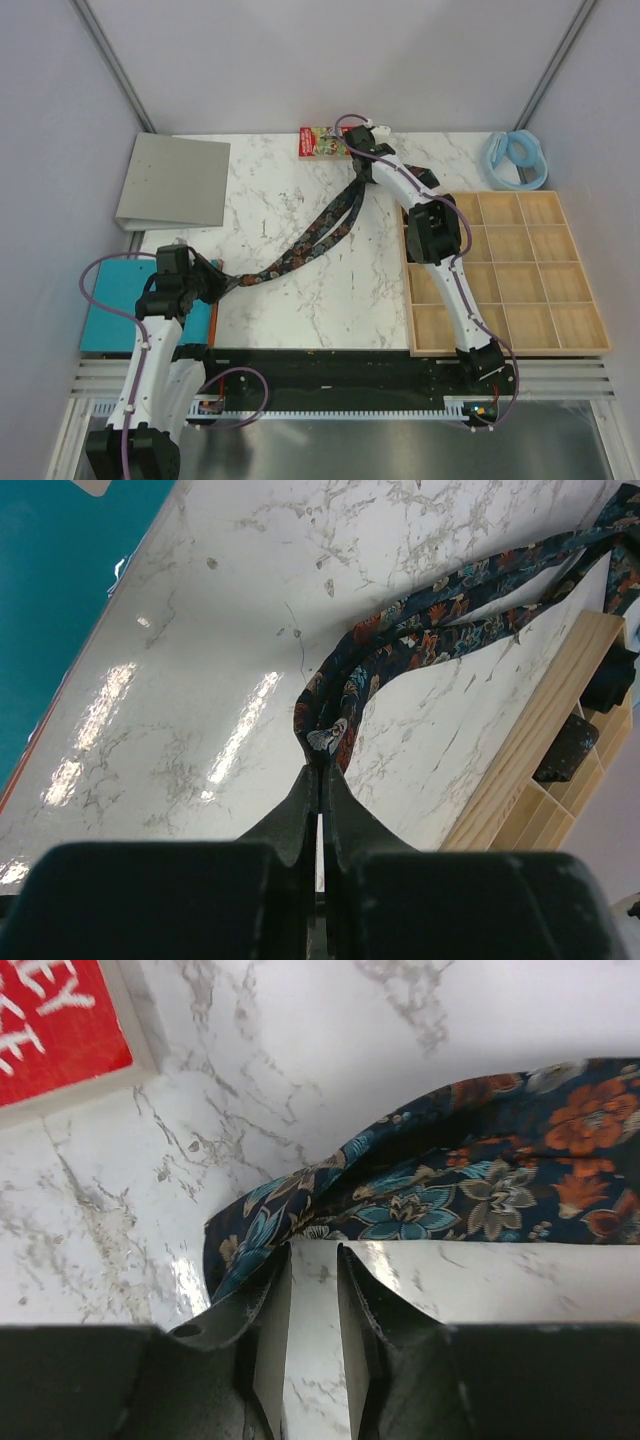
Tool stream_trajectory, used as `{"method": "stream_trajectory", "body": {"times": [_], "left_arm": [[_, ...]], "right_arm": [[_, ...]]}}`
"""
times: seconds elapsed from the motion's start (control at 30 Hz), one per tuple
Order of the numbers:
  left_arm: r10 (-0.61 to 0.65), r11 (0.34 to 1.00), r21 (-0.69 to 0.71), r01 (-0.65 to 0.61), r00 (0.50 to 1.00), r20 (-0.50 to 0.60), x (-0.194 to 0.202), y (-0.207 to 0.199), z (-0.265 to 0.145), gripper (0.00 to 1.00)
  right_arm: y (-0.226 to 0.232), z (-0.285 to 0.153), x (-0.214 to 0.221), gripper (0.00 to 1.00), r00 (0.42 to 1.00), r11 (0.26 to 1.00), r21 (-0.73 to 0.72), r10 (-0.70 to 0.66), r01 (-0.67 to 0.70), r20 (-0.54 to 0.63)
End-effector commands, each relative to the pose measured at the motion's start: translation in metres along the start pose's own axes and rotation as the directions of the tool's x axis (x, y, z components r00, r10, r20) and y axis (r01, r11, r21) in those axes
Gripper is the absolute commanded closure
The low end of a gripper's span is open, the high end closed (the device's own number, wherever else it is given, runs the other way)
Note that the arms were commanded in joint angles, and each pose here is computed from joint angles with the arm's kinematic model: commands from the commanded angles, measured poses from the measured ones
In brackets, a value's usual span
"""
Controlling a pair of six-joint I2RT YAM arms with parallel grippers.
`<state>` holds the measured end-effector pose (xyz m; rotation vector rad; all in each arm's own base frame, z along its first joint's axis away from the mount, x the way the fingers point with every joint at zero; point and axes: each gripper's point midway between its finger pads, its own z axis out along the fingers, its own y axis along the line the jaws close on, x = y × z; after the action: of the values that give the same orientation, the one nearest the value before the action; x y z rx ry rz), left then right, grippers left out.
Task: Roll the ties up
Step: Flatten out the tie at the center of the board.
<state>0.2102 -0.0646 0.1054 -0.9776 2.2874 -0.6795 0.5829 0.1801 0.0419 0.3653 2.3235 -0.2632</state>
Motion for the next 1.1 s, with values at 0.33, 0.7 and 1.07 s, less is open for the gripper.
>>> {"method": "stream_trajectory", "body": {"times": [0.33, 0.7, 1.07], "left_arm": [[0.016, 0.997, 0.082, -0.015, 1.0, -0.009, 0.001, -0.019, -0.014, 0.98], [0.098, 0.986, 0.123, -0.108, 0.991, 0.09, -0.022, -0.042, -0.034, 0.98], [0.112, 0.986, 0.113, -0.123, 0.989, 0.099, -0.03, -0.049, -0.035, 0.98]], "right_arm": [[0.019, 0.009, -0.002, 0.55, 0.988, 0.974, -0.164, 0.151, -0.156, -0.042], [-0.07, 0.008, -0.002, 0.21, 0.857, 0.788, -0.339, 0.454, -0.514, -0.244], [-0.117, 0.049, -0.023, 0.18, 0.893, 0.856, -0.264, 0.405, -0.445, -0.195]]}}
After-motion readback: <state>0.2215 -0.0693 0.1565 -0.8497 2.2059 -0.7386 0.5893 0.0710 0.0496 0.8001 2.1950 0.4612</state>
